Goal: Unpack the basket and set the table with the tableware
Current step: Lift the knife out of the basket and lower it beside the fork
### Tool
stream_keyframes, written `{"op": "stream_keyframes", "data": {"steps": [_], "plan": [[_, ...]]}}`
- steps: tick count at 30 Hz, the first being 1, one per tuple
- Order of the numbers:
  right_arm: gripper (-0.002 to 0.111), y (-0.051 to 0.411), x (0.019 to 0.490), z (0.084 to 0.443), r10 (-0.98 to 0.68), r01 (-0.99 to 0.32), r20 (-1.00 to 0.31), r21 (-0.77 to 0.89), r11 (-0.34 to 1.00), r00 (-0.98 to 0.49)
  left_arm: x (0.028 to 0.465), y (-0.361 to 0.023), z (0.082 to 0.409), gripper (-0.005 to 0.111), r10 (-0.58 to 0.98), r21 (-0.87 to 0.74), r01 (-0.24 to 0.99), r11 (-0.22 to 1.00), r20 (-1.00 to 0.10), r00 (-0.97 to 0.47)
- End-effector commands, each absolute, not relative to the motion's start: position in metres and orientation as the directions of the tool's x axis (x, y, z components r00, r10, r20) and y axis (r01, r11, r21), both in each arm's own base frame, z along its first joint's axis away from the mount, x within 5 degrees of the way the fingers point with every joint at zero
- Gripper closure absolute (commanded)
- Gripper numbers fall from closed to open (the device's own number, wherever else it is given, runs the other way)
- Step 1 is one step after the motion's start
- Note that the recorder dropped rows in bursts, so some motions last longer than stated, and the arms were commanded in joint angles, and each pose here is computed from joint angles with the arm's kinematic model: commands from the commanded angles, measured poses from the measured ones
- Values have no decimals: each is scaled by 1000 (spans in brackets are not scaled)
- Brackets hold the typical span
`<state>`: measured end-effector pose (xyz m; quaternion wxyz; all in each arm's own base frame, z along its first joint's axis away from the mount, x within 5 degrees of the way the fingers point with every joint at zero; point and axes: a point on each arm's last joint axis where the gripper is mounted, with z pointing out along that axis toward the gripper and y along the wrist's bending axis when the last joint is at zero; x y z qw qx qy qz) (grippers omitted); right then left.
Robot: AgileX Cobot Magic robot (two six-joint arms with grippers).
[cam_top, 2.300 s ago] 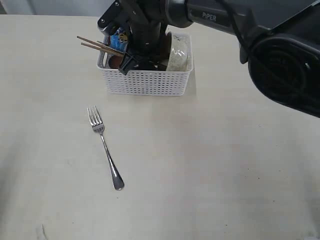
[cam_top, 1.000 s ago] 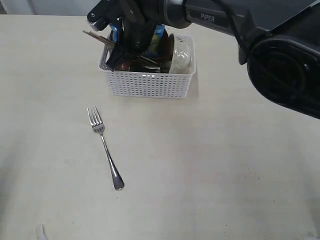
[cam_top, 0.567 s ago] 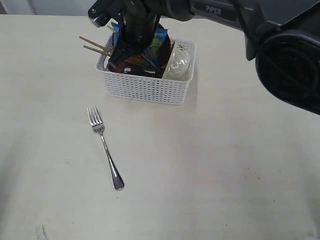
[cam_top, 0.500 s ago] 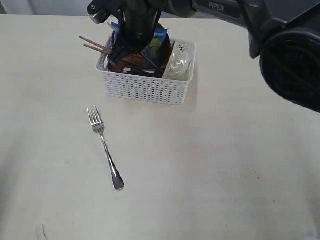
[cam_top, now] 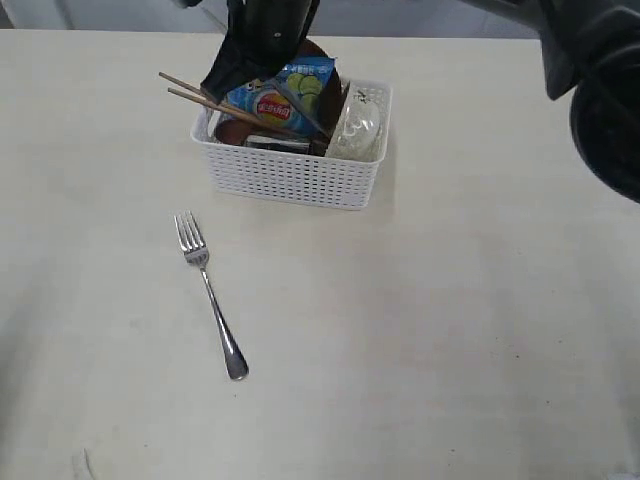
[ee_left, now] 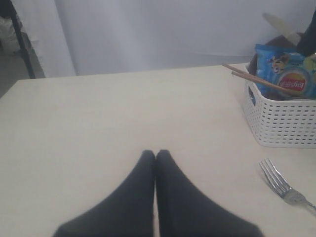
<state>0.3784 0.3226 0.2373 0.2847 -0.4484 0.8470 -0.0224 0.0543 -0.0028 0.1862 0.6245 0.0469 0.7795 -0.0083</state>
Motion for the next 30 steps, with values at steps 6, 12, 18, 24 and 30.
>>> {"op": "stream_keyframes", "data": {"steps": [6, 12, 18, 24, 30], "plan": [[109, 317, 365, 297, -665, -719, -623, -227, 657, -411, 54, -3, 186, 107, 53, 34, 91, 995, -976, -210], [109, 313, 344, 337, -554, -730, -699, -68, 680, -452, 54, -3, 186, 107, 53, 34, 91, 995, -976, -210], [109, 308, 318, 358, -455, -700, -649, 173, 693, -610, 54, -3, 186, 107, 53, 34, 91, 995, -976, -210], [109, 314, 296, 343, -449, -642, -512, 302, 704, -733, 54, -3, 186, 107, 60, 42, 91, 995, -976, -209], [109, 335, 247, 315, -483, -630, -412, 410, 659, -773, 54, -3, 186, 107, 60, 42, 91, 995, -976, -209]]}}
